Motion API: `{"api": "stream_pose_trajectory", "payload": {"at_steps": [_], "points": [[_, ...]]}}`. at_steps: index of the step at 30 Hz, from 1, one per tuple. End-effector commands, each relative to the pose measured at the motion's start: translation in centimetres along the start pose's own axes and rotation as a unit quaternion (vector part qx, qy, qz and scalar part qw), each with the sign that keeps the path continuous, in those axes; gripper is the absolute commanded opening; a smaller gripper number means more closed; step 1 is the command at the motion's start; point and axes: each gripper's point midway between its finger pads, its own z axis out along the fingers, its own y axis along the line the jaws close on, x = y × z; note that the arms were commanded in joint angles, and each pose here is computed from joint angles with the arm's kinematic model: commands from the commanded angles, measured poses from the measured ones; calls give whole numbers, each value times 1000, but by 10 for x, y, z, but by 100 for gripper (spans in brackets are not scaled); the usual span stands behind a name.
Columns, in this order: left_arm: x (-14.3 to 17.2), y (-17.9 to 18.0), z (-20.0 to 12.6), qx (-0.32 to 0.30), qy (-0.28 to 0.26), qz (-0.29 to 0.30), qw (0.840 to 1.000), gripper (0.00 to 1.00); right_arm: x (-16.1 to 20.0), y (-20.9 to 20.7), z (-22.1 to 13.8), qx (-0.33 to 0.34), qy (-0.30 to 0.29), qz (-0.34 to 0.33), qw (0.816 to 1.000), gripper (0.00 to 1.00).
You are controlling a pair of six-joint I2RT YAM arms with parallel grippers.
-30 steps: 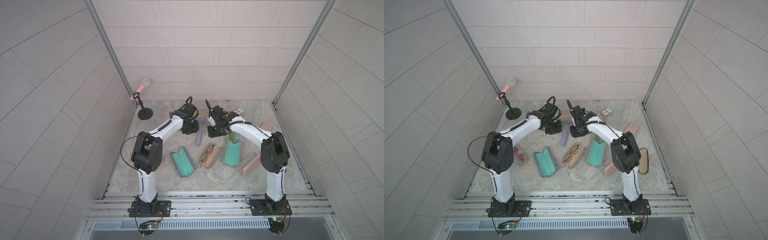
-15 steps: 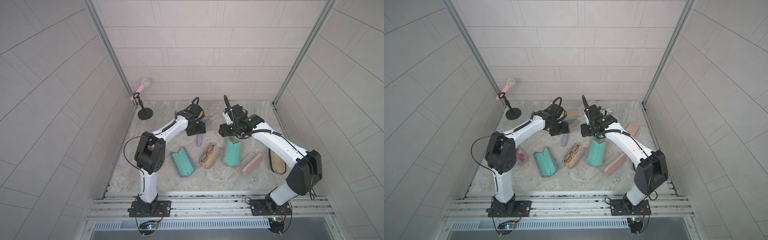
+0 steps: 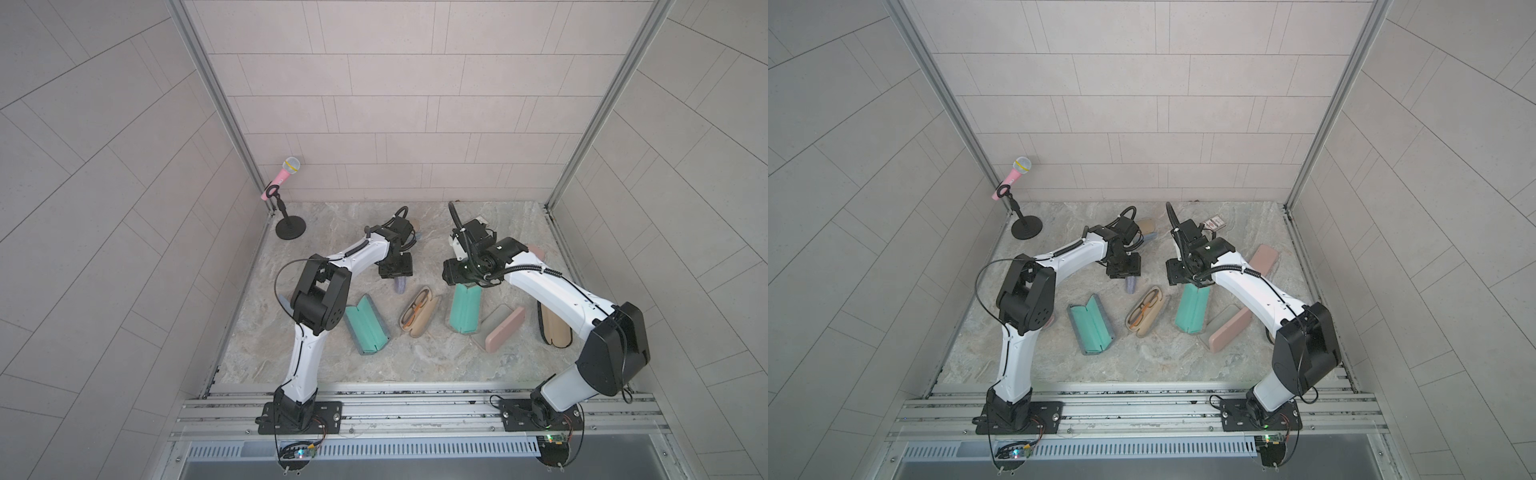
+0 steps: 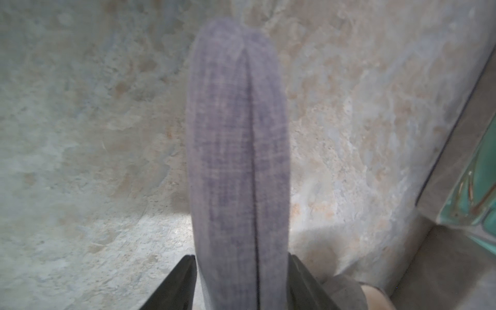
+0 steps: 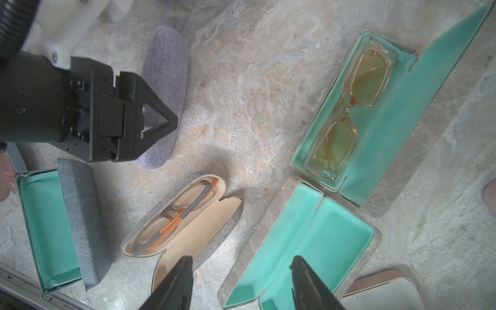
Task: Close the glasses case
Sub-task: Pick up the glasses case at the center of the board, then place the glasses case at the center of the board.
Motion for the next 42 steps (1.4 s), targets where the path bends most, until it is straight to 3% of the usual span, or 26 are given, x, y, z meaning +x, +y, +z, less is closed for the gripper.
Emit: {"api": "stream_pose_trajectory", "payload": {"at_steps": [1, 6, 12, 17, 22, 28, 42], "points": [[-5, -3, -2, -7, -4, 5, 1000, 42, 2, -3, -2, 2, 0, 1, 1000, 61], [-9, -3, -15, -8, -17, 6, 1000, 29, 5, -2, 0, -3, 5, 3, 1000, 60], [-18, 7, -60, -19, -50, 3, 999, 29, 7, 1, -5, -14, 2, 3, 1000, 60], [-26, 42, -112, -39, -88, -20, 995, 29, 8, 6, -8, -28, 2, 6, 1000, 60], [-37, 101, -146, -58, -115, -78, 989, 29, 8, 9, -8, -35, 1, 7, 999, 59], [-44, 164, -137, -79, -96, -139, 983, 29, 8, 12, -7, -41, 2, 4, 999, 60], [-46, 257, -97, -127, -50, -226, 965, 29, 33, 14, 20, -58, 46, 7, 997, 60]]}}
